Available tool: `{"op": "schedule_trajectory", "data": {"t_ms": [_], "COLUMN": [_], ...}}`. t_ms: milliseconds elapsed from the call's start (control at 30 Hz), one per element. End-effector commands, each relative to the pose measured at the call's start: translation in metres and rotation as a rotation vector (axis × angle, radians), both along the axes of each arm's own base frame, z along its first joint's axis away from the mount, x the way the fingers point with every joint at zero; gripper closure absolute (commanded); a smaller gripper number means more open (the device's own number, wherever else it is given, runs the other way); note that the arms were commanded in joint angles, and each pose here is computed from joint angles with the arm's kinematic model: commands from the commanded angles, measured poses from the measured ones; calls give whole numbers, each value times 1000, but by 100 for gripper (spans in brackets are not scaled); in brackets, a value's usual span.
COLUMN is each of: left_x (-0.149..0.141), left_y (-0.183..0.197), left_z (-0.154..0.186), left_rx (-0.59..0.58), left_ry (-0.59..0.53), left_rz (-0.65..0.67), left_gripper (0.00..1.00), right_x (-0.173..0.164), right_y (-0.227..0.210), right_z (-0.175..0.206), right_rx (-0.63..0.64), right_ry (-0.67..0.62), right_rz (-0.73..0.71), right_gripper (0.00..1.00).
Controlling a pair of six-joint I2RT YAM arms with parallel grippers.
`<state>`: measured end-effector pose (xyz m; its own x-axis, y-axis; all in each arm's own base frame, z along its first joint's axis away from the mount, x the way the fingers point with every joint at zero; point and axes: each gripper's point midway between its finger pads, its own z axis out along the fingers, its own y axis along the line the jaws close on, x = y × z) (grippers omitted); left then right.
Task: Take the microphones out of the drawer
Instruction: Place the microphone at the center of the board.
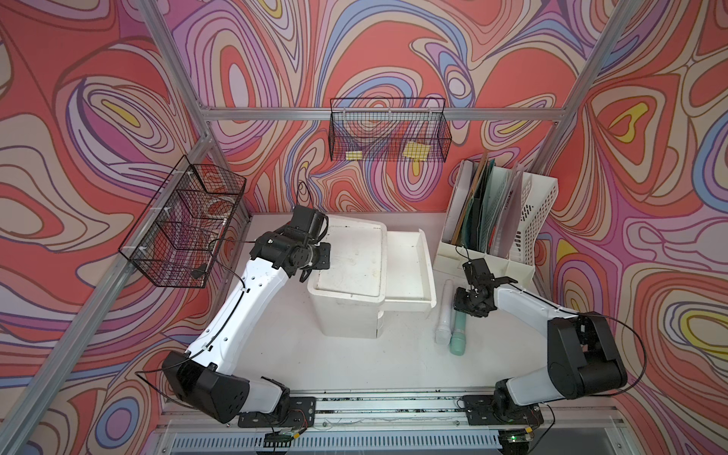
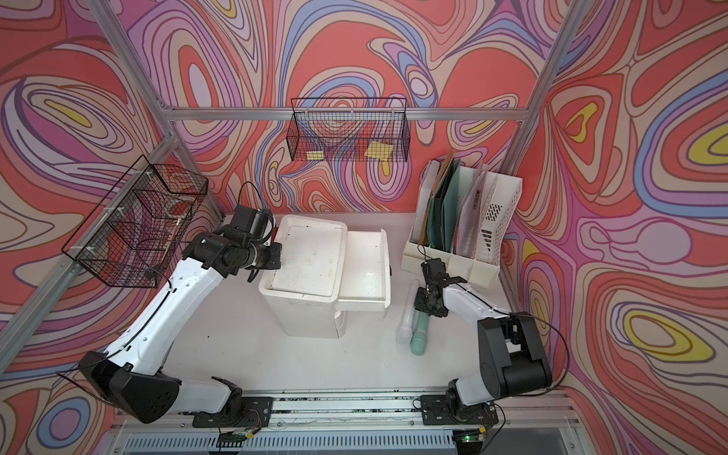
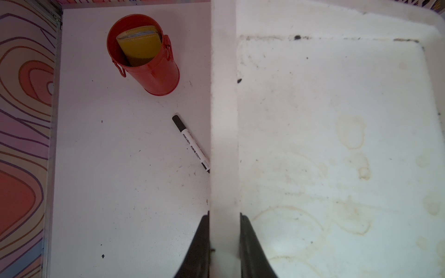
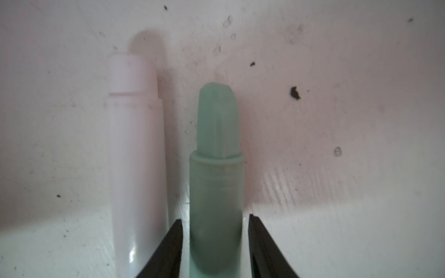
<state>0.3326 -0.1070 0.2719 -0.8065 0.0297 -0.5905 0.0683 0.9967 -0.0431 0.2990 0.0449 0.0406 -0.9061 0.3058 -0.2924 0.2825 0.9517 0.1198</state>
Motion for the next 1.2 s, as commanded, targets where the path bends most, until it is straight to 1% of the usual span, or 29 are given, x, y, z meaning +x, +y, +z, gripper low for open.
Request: {"op": "schedule_trajectory", "data": {"t_ms": [0, 267, 400, 467, 600, 733, 767, 900, 1033, 1167], "left_x": [-6, -7, -7, -7, -8, -8, -8, -8, -8, -9], "left_y": [-4, -2, -3, -3, -3, -4, -3, -3, -4, -4], "left_z": [7, 8, 7, 7, 7, 7, 7, 8, 8, 8], "left_rx": [-13, -5, -8, -9, -9, -13, -14, -18, -20, -24], "left_ry": [-12, -15, -15, -15, -12, -9, -8, -11, -11, -8], "left_rz": [-41, -39, -39, -37, -38, -39, -36, -36, -36, -37], "left_gripper": [100, 100, 100, 100, 100, 100, 100, 100, 100, 100], "right_x": [14, 33, 42, 47, 56, 60, 60, 58, 54, 49], "right_y": [-4, -5, 3, 12, 41, 65, 69, 80, 94, 104], "right_z": [29, 93, 124, 138, 163, 176, 177, 173, 171, 171], "right_rx": [-10, -17, 31, 81, 237, 369, 389, 447, 537, 610], "right_ry": [-69, -204, -270, -303, -371, -393, -393, -371, -360, -360], "right_rz": [-17, -13, -6, 13, 83, 146, 157, 189, 228, 246], "right_gripper": [56, 55, 56, 61, 73, 88, 89, 92, 100, 100]}}
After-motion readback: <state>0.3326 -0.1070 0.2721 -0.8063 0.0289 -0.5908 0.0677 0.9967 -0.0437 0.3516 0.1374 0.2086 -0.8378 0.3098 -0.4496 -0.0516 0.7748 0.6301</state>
